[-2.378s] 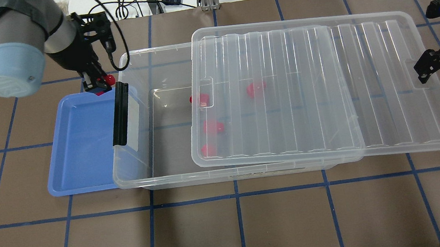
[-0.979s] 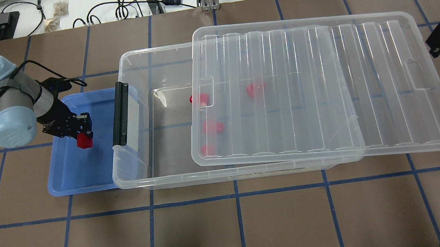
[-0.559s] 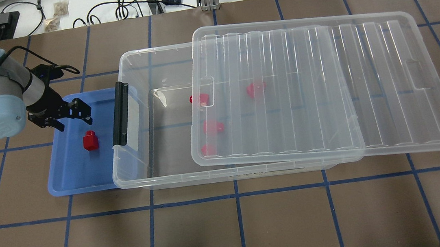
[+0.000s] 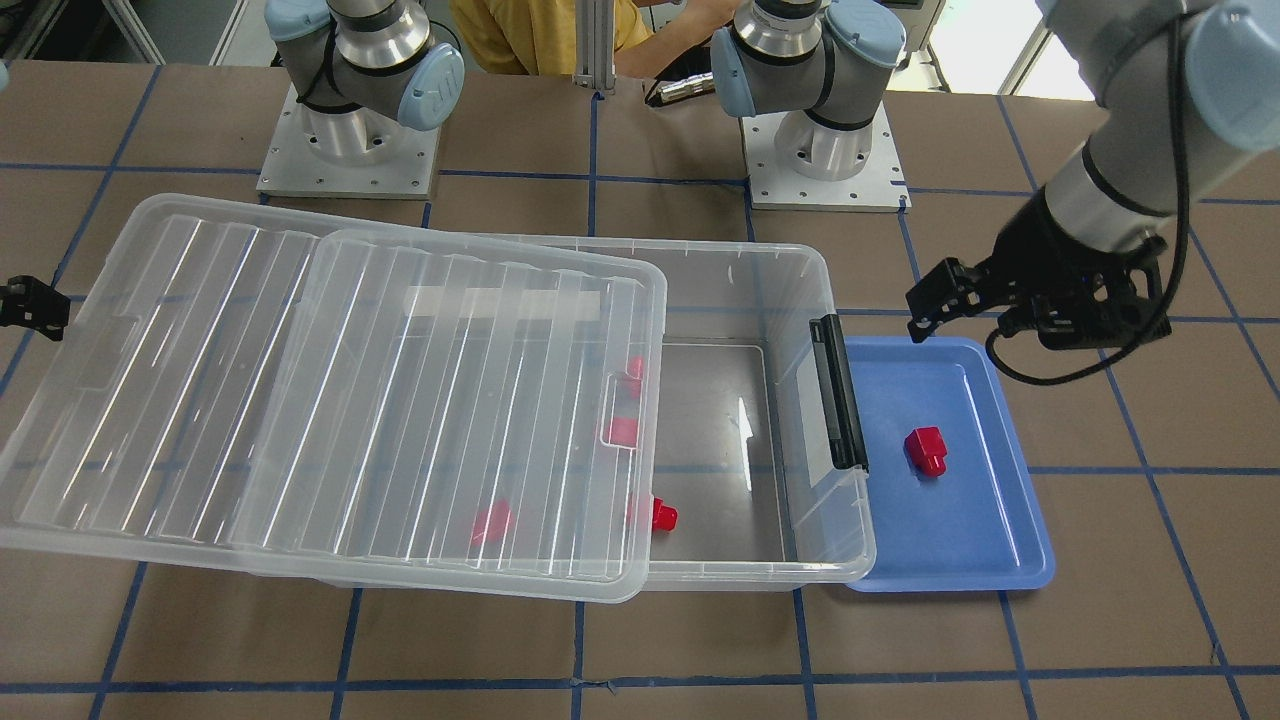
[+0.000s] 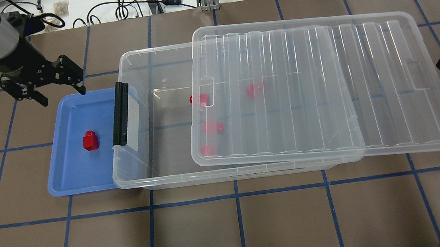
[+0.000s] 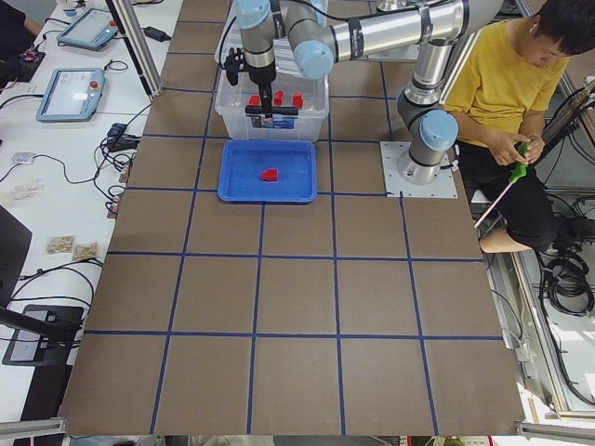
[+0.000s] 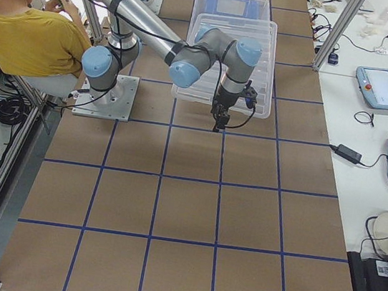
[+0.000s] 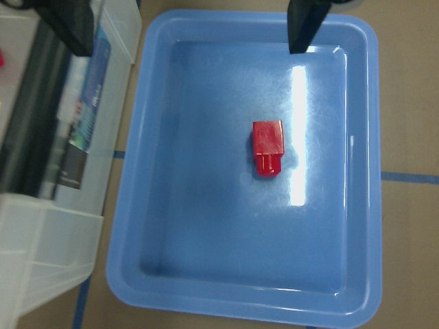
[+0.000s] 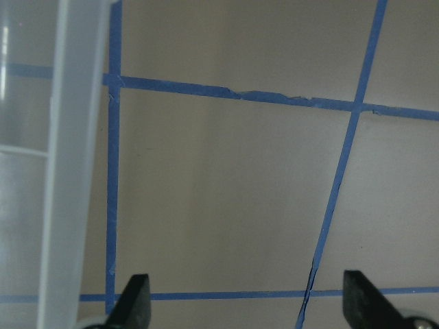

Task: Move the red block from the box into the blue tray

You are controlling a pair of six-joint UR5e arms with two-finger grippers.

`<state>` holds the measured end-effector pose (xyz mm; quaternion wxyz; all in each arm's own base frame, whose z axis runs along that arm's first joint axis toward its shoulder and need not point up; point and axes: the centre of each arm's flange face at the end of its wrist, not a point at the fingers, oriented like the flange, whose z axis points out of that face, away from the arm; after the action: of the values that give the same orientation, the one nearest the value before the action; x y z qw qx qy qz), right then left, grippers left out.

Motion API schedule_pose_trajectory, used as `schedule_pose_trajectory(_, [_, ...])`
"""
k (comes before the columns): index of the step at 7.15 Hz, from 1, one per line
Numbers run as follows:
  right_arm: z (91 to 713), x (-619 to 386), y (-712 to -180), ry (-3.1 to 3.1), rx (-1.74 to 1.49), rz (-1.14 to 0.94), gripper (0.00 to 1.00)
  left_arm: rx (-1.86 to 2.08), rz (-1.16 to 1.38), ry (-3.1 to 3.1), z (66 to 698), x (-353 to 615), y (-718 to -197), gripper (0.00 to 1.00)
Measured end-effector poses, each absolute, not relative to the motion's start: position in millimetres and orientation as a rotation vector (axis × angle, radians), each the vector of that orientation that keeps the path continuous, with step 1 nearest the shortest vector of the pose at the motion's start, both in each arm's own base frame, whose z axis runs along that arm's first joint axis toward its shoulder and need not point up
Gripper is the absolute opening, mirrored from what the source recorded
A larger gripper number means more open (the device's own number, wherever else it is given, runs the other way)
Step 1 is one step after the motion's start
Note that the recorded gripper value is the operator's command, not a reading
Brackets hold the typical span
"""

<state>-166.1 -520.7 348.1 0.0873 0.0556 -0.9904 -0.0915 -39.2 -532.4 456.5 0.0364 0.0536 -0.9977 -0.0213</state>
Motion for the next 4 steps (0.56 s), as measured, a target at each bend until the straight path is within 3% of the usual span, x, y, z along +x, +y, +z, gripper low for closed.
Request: schedule_pose_trajectory(4, [343,-149,-527,-3.055,0.116,-0.197,1.0,-0.068,0.042,-3.09,501,-124,-493,1.0])
